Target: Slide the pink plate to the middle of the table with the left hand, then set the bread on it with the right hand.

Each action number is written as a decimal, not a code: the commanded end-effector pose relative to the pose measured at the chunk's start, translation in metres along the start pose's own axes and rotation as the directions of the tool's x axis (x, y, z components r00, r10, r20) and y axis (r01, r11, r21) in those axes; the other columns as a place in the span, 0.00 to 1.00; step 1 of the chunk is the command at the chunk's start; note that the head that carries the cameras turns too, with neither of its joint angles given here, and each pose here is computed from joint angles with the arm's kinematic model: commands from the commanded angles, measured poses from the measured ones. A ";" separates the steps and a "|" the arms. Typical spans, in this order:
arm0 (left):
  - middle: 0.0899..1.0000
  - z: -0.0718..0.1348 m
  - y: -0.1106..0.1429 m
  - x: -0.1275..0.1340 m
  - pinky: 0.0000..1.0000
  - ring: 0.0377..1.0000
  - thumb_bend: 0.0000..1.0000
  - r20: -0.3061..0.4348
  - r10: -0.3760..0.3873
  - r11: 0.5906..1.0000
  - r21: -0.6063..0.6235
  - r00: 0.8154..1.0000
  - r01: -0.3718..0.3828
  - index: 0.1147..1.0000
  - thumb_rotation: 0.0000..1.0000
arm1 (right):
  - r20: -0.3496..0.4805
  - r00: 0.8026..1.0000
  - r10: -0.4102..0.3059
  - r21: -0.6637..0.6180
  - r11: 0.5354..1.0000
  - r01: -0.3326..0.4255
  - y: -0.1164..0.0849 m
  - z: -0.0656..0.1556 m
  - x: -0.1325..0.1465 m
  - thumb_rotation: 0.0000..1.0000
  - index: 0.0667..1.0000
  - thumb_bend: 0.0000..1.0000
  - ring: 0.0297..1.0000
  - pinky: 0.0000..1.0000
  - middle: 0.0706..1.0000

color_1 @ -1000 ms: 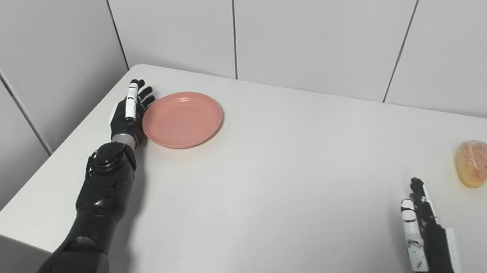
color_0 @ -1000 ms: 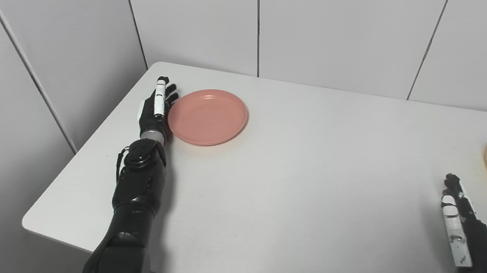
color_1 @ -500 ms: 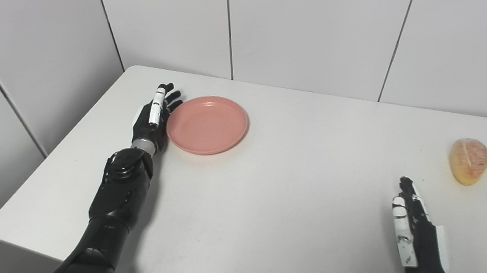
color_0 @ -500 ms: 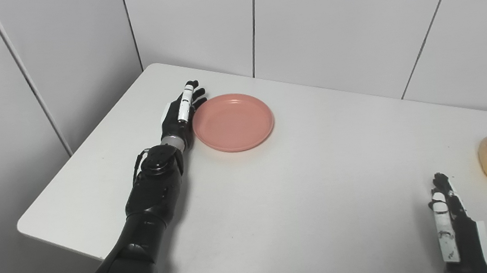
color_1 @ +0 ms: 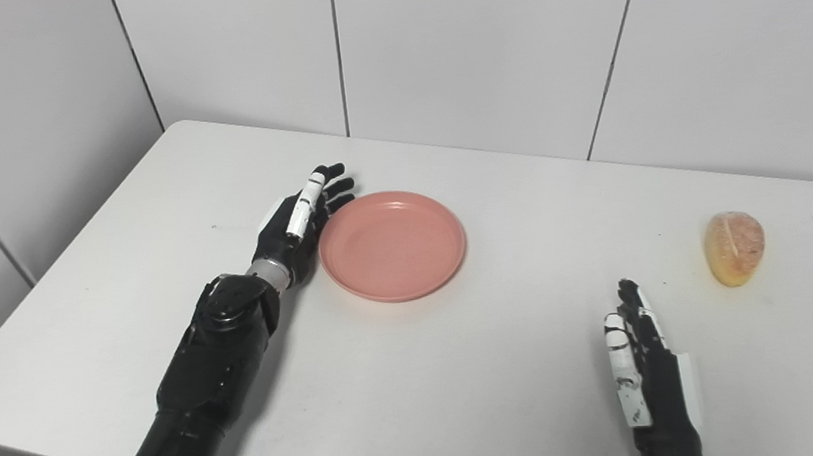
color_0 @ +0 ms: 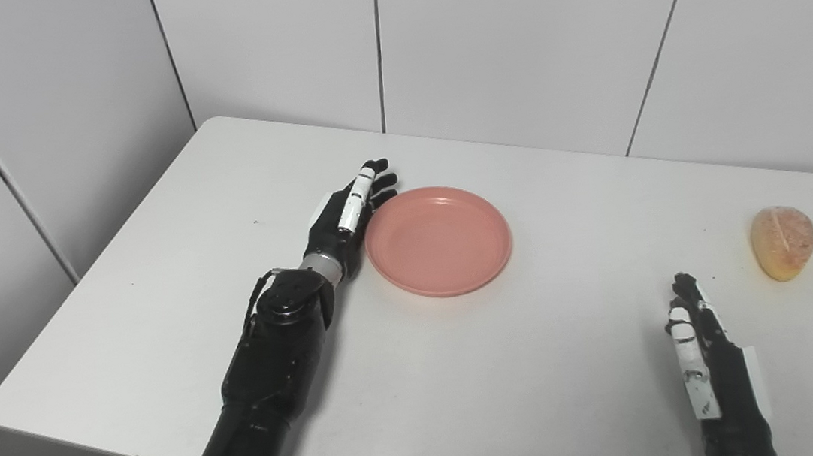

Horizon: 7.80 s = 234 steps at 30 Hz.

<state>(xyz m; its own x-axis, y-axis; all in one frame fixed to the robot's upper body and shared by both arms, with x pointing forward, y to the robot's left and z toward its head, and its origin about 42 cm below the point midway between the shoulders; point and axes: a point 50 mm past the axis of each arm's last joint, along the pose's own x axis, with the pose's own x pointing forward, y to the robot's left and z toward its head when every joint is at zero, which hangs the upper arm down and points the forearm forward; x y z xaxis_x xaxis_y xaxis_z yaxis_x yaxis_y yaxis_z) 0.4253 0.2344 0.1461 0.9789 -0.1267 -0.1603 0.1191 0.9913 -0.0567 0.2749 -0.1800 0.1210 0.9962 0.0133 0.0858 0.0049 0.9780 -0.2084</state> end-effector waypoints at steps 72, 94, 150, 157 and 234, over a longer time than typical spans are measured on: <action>0.92 -0.043 -0.072 -0.038 0.92 0.91 0.33 -0.113 -0.244 0.967 -0.106 0.963 0.232 0.92 1.00 | 0.375 0.907 -0.191 -0.477 0.799 0.366 -0.072 0.165 0.106 0.77 0.86 0.49 0.84 0.75 0.87; 0.92 -0.042 -0.069 -0.039 0.92 0.92 0.34 -0.112 -0.237 0.968 -0.114 0.965 0.224 0.91 1.00 | 0.135 0.915 -0.379 -0.714 0.604 0.355 -0.107 0.122 0.162 0.69 1.00 0.94 1.00 0.95 1.00; 0.92 -0.035 -0.068 -0.044 0.93 0.92 0.34 -0.111 -0.240 0.966 -0.121 0.964 0.227 0.92 1.00 | -0.157 0.895 -0.419 -0.763 0.627 0.159 -0.108 0.052 0.232 0.30 0.76 0.74 0.62 0.52 0.68; 0.92 -0.034 -0.068 -0.044 0.92 0.91 0.34 -0.108 -0.242 0.966 -0.119 0.964 0.229 0.92 1.00 | -0.125 0.906 -0.404 -0.781 0.604 0.161 -0.105 0.049 0.233 0.01 0.50 0.52 0.34 0.27 0.39; 0.90 -0.027 -0.108 -0.039 0.89 0.90 0.33 -0.073 -0.153 0.987 -0.060 0.985 0.149 0.90 1.00 | -0.004 0.949 0.315 -0.731 0.647 -0.217 0.073 0.113 0.114 0.13 0.46 0.50 0.38 0.31 0.45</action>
<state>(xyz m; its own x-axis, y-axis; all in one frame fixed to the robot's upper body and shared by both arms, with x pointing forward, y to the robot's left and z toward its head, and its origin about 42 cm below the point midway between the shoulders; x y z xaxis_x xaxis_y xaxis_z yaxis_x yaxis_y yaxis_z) 0.3736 0.1384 0.1395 0.9499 -0.2658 -0.1642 0.2438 0.9593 -0.1424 0.3754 -0.0848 0.2095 0.9503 0.3078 -0.0469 -0.1975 0.4797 -0.8549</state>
